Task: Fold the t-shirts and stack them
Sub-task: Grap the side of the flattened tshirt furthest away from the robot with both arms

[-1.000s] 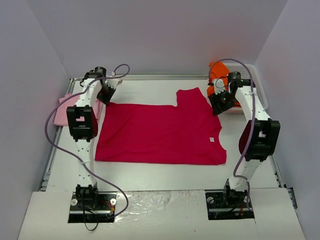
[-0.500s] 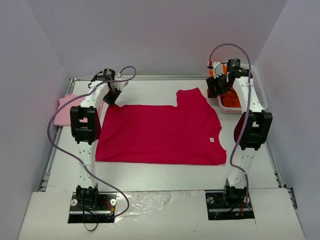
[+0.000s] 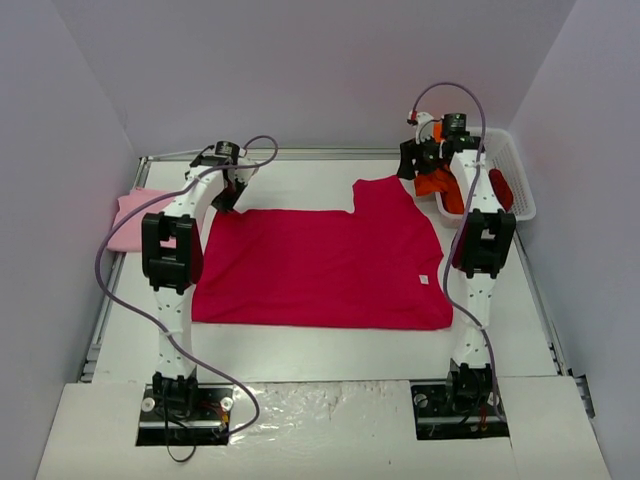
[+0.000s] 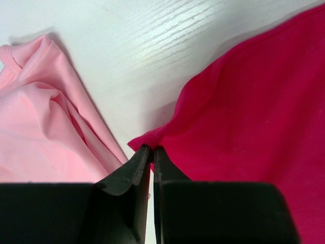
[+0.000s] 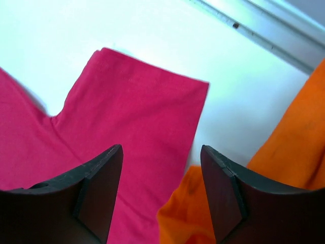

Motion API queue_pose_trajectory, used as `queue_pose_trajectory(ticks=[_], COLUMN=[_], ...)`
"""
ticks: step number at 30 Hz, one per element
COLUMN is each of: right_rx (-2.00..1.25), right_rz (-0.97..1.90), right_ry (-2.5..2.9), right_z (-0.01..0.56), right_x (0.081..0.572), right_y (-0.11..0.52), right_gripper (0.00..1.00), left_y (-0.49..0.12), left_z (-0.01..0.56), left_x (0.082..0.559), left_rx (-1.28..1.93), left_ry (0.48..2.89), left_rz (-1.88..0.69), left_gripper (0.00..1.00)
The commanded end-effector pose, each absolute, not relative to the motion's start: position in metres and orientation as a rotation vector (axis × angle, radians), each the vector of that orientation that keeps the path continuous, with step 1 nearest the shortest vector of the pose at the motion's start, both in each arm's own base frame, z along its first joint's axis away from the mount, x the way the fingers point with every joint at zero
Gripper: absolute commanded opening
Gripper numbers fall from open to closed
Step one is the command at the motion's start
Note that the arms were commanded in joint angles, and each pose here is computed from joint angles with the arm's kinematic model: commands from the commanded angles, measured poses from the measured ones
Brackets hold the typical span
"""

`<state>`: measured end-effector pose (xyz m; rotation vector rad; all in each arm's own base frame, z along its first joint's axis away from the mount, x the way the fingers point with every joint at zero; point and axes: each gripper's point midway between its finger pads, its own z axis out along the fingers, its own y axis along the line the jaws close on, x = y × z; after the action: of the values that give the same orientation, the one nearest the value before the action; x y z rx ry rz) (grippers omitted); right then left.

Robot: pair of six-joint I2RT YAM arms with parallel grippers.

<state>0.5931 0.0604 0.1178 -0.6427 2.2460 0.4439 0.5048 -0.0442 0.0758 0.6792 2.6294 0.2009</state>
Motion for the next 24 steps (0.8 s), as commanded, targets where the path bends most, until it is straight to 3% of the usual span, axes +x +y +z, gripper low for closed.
queue_pose_trajectory(ticks=[1,6,14,24], right_rx=[-0.657,-0.65,-0.613,-0.501], right_rz=[0.48,0.457,0.419,0.434], right_ry=[2.167,2.14,2.116,2.188], right_z=[0.124,0.106,0.088,0.05], right_x=[0.611,0.629,0.649,0.655], right_y=[0.071,0.068,0.064,0.058], right_gripper=[0.59,0.69,0.76,0.68], left_y=[-0.042,-0.041,-0.038,-0.031], left_z=[0.121,0.123,0.122,0.12], left_x=[0.511,0.513,0.512,0.504], left_rx=[0.613,0.603,0.592,0.593], left_ry=[2.532,2.523,2.525,2.526], left_rz=[0.264,0.284,0.303,0.337], left_gripper=[0.02,0.02,0.02,0.02])
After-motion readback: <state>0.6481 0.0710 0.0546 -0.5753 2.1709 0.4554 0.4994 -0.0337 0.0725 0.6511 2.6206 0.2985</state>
